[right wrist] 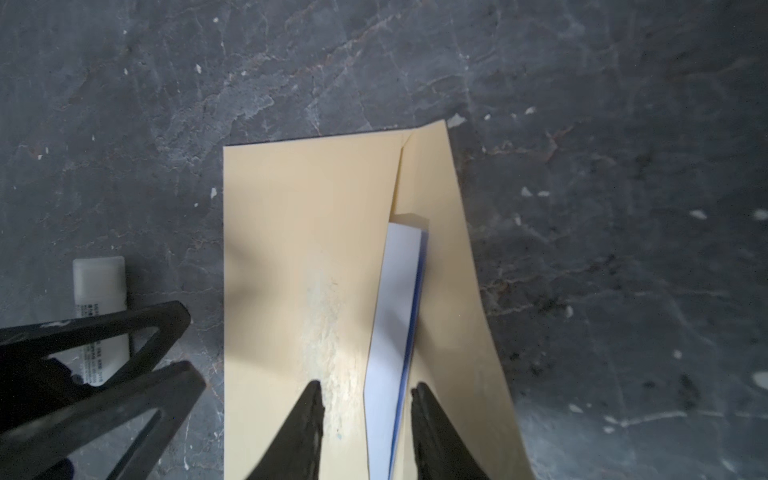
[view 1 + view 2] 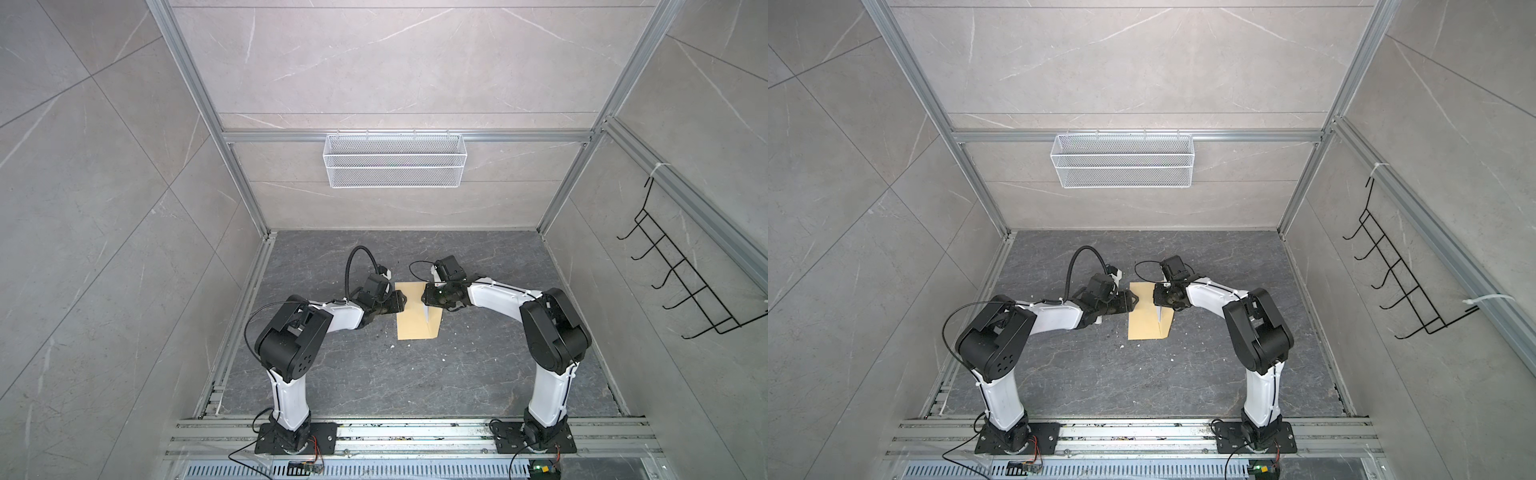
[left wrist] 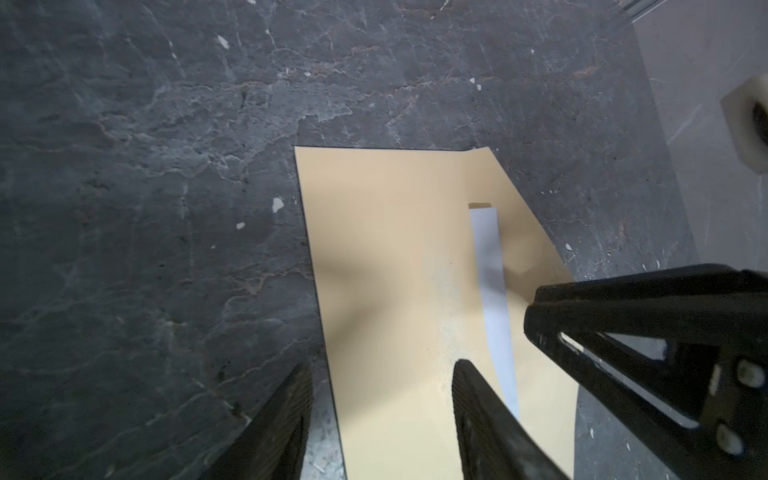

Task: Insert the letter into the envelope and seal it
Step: 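Push the sheet deeper into the envelope with the right gripper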

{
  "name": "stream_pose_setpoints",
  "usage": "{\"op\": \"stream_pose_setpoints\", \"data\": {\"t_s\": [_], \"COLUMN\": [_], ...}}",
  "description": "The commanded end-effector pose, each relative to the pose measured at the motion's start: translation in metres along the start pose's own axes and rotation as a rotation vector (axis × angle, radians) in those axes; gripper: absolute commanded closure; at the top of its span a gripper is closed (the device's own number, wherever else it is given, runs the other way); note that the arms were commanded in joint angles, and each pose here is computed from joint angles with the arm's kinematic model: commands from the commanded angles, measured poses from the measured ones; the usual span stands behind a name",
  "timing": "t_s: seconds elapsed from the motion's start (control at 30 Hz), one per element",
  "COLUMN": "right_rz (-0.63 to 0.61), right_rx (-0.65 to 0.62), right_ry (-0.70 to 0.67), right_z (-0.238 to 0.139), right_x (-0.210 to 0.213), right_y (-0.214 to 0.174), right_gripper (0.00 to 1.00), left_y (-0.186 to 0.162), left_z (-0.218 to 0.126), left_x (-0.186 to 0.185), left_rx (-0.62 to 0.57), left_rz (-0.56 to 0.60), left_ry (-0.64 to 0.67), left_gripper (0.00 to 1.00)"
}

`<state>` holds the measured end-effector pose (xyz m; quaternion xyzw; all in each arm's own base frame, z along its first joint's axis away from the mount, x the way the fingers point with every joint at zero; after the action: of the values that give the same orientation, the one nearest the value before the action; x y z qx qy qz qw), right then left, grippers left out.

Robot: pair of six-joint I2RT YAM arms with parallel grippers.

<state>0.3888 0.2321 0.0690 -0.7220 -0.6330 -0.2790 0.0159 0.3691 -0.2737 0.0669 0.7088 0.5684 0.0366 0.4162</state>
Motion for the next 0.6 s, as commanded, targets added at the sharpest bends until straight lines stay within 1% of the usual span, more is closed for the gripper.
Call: {"op": "stream_pose_setpoints", "data": {"t_s": [0.0, 0.17, 0.57], "right_rz": [0.024, 0.029, 0.036], "right_rx": [-0.017, -0.009, 0.032], "right_ry": [-0.011, -0.023, 0.020], "right_z": [0.008, 0.017, 0.033], "right_x": [0.002, -0.002, 0.001], "right_y": [0.006, 0.004, -0.003], "right_gripper": [0.61, 0.61, 0.66], "left_y": [0.018, 0.015, 0.008], "left_z": [0.006, 0.016, 0.036], "left_x": [-0.007, -0.004, 0.001], "left_rx": [-0.031, -0.017, 0.018], "left_rz": [0.006, -0.004, -0.014], "left_ry": [-0.031, -0.035, -0.044], "left_gripper": [0.43, 0.44, 0.50]}}
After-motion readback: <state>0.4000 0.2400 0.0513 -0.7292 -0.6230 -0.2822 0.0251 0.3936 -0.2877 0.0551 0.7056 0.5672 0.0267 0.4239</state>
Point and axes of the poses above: each gripper's point midway between its finger pads, its own z axis out along the fingers, its own x axis along the line the jaws close on, y = z × x, the point moved 3 cm from there along -z, back along the fingers, and after that the axes turned 8 degrees about z, right-handed, at the moved point
